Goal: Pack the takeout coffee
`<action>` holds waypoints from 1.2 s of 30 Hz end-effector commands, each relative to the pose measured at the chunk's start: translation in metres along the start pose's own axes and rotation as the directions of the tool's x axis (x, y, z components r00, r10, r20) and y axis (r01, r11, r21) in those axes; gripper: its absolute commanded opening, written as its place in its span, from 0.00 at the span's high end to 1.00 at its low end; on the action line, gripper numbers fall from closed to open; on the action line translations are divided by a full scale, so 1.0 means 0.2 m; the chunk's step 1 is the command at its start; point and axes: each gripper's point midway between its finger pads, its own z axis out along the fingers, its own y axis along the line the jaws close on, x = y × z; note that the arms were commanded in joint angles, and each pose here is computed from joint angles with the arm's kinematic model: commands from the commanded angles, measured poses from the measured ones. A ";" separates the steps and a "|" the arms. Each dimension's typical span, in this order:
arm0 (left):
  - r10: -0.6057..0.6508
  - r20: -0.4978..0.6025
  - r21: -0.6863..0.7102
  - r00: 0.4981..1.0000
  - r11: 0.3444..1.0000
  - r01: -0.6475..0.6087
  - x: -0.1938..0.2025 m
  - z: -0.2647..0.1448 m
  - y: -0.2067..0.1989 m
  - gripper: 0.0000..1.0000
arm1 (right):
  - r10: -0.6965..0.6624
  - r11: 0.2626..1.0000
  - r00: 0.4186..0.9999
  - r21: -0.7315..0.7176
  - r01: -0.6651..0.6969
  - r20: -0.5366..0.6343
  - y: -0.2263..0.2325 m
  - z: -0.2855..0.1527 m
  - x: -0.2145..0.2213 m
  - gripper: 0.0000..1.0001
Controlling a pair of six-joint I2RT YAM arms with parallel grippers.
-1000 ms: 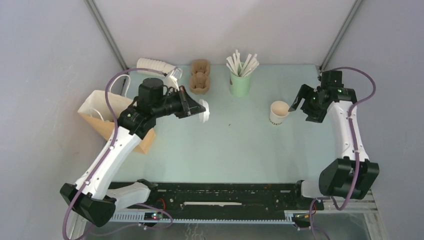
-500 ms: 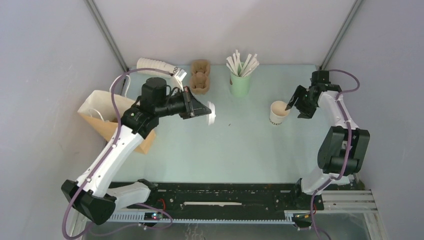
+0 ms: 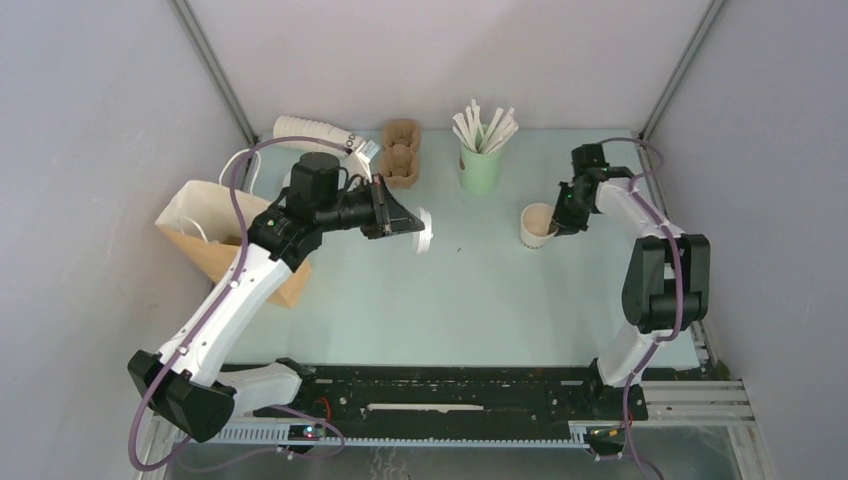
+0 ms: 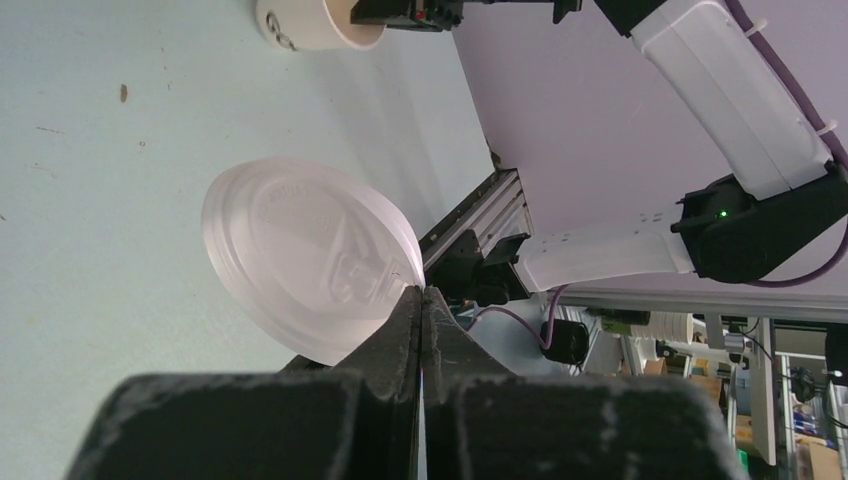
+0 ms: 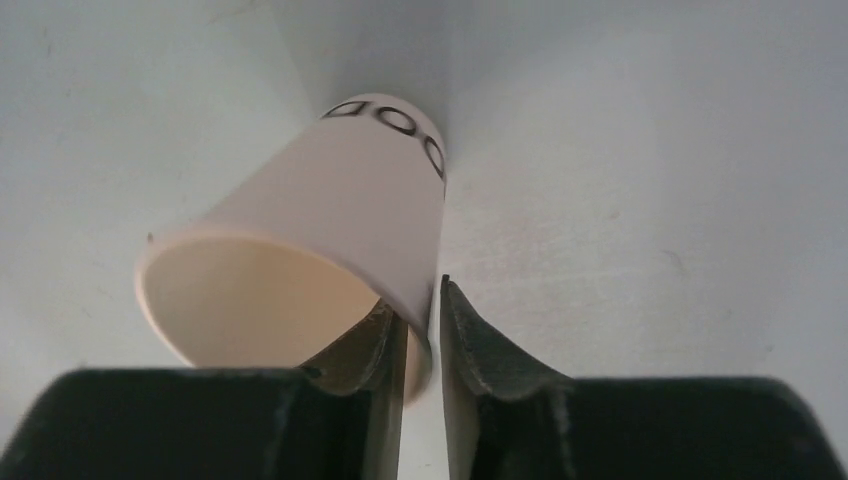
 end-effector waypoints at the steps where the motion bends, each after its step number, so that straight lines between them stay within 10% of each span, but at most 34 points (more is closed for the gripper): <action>1: 0.054 0.018 0.068 0.998 0.996 -0.055 -0.02 -0.05 -0.11 1.00 | -0.129 0.992 0.992 -0.008 0.129 -0.010 0.19 -0.04 0.09 0.79; 15: 0.068 -0.045 0.379 0.997 0.924 -0.046 0.05 -0.05 -0.32 1.00 | -0.510 0.845 0.853 -0.250 0.472 -0.110 0.81 -0.16 0.78 0.78; 24: 0.111 0.023 0.560 0.994 0.822 -0.105 0.03 -0.19 -0.52 1.00 | -0.514 0.824 0.858 -0.270 0.499 0.017 0.76 -0.66 0.63 0.27; 31: 0.053 0.104 0.701 0.993 0.704 -0.111 -0.07 -0.36 -0.74 1.00 | -0.317 0.371 0.789 -0.697 0.614 0.526 1.04 -1.58 0.60 0.00; 36: 0.002 0.184 0.716 0.983 0.684 -0.136 -0.17 -0.41 -0.78 1.00 | -0.149 0.216 0.805 -0.776 0.593 0.574 1.14 -1.84 0.59 0.00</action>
